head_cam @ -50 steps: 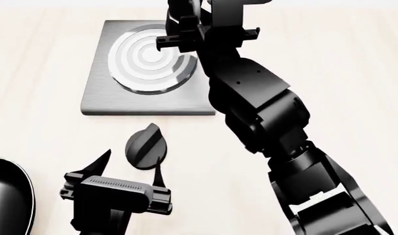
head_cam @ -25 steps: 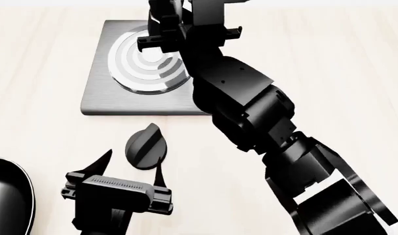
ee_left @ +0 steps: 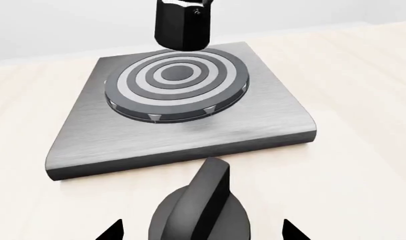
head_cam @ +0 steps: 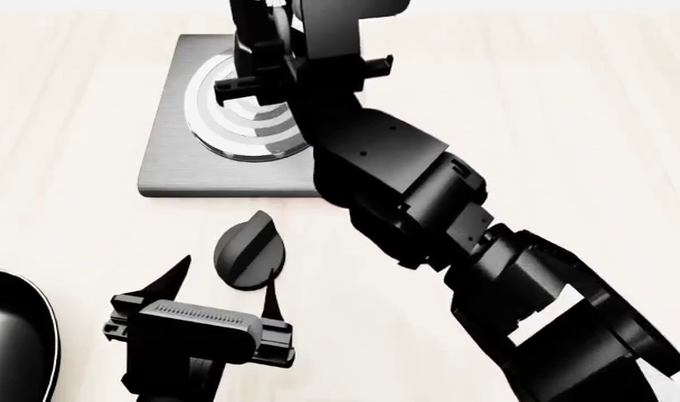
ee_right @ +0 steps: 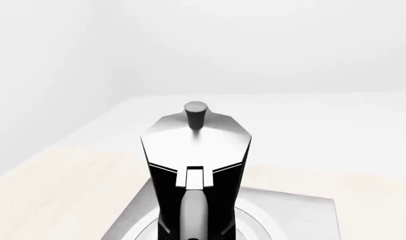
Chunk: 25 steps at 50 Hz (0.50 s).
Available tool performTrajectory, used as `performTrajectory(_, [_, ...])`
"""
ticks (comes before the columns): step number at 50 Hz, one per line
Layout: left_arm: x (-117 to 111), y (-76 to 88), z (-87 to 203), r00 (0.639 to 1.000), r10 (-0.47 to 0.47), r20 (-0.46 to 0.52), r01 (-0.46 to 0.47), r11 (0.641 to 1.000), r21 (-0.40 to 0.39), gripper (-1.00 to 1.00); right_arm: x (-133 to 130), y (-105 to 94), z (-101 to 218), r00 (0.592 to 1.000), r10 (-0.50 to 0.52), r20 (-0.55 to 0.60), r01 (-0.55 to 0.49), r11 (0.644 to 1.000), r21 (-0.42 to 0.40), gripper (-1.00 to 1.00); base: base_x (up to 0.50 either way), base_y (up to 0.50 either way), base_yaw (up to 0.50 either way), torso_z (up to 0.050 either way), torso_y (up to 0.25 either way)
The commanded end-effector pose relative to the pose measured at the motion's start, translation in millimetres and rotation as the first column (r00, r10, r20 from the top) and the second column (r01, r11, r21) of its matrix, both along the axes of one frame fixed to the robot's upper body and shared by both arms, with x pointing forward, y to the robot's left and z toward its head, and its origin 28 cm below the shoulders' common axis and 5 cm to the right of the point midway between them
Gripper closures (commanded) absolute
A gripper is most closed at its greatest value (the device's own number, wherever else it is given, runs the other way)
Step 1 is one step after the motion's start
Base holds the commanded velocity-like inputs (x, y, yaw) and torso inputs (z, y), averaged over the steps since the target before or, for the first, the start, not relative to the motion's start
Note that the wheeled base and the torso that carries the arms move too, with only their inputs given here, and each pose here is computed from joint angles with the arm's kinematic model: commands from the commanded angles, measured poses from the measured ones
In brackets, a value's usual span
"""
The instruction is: Turn on the stove and put the moka pot on it.
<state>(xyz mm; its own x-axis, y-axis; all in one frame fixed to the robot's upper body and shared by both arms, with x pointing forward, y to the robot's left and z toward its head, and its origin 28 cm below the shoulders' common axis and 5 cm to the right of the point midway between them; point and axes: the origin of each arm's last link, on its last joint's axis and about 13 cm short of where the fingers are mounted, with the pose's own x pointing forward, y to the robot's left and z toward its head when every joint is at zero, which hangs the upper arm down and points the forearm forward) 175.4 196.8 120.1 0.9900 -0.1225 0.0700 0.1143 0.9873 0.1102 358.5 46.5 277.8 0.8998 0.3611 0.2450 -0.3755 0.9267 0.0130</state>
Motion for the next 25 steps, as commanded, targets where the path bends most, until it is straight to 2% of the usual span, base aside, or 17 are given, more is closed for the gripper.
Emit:
performTrajectory(1, [2, 0.1, 1, 1.000, -0.011, 0.002, 0.011, 1.000, -0.010, -1.00, -2, 4.6, 7, 0.998, 0.027, 0.057, -0.027, 1.000, -0.002, 1.00, 0.00, 0.00, 0.00, 0.000, 0.000])
performTrajectory(25, [2, 1.4, 2, 1.000, -0.008, 0.004, 0.008, 1.000, -0.014, -1.00, 1, 10.0, -12, 0.999, 0.037, 0.024, -0.036, 0.999, -0.034, 1.00, 0.00, 0.00, 0.00, 0.000, 0.001])
